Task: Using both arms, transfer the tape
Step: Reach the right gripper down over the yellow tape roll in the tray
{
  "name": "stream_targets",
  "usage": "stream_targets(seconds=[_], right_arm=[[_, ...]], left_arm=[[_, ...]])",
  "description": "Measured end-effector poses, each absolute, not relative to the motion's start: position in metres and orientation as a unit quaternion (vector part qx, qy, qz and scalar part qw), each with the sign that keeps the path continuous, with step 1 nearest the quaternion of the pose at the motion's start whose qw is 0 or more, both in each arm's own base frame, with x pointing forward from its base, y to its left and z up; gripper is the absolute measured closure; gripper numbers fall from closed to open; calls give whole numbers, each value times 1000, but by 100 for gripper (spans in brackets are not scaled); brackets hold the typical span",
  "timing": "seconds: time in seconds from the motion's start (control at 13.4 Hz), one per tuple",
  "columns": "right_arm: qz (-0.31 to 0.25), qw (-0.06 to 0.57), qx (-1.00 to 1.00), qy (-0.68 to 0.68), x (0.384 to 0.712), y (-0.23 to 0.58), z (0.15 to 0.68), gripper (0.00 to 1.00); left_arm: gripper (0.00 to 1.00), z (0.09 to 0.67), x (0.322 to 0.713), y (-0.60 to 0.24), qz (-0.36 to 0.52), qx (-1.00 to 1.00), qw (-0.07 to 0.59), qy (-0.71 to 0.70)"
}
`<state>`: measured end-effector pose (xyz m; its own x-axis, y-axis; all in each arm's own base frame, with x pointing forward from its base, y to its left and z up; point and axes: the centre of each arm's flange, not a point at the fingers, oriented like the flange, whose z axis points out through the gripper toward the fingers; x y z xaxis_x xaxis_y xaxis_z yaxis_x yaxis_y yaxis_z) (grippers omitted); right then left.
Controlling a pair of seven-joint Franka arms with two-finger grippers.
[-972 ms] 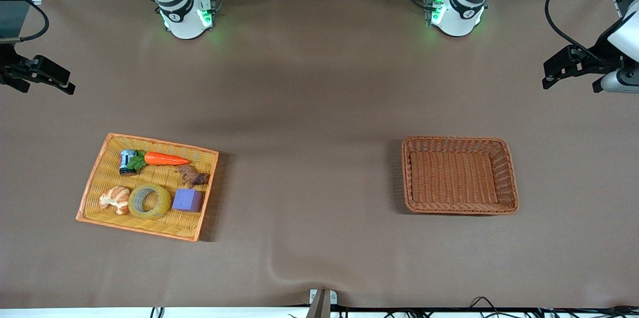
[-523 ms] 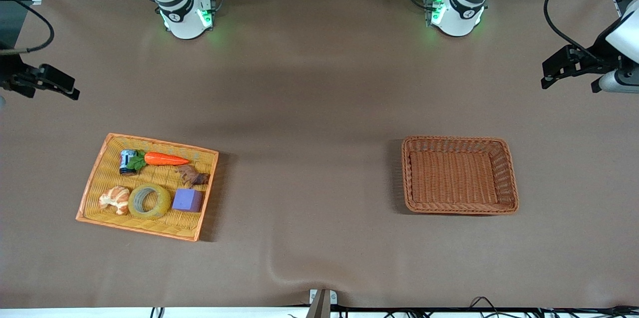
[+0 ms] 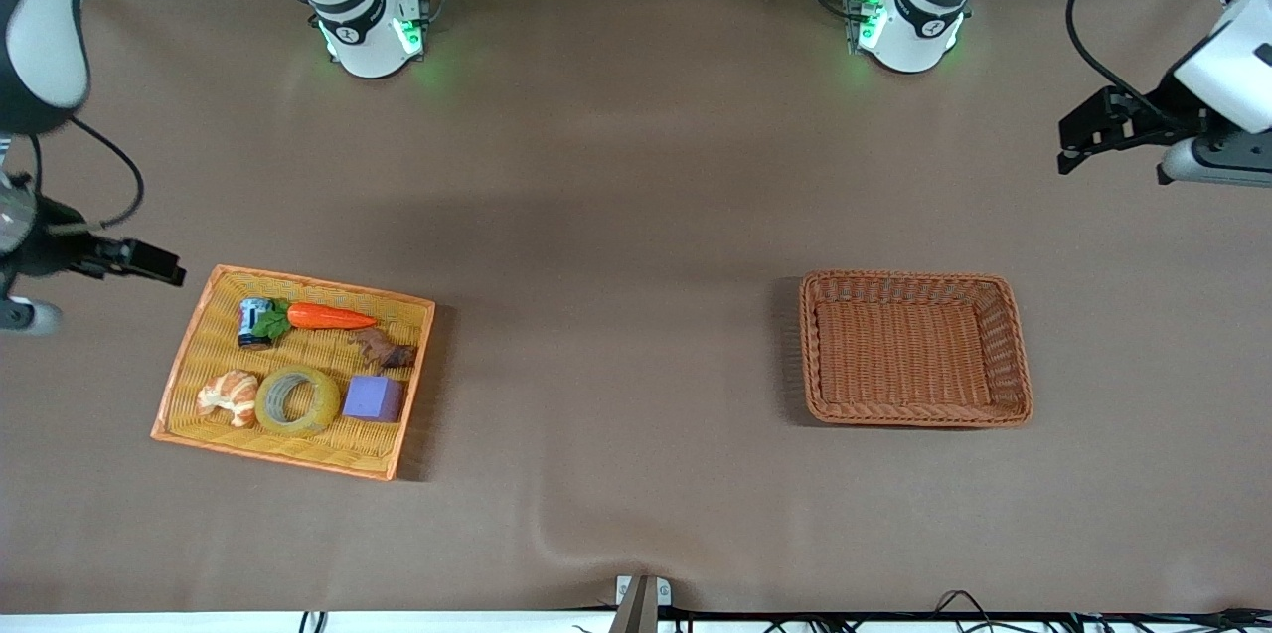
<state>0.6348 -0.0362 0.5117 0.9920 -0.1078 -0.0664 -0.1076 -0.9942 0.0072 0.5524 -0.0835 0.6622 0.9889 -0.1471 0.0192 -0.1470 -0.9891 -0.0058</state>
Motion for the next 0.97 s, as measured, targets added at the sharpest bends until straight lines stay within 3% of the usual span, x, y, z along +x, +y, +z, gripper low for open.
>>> stream_targets(seconds=[0.6, 0.97], right_arm=[[-14, 2, 1000, 25, 692, -18, 372, 0], [-39, -2, 992, 118, 697, -16, 319, 0]], left_arm=[[0, 662, 547, -111, -8, -995, 1, 99], [0, 659, 549, -109, -6, -995, 1, 96]])
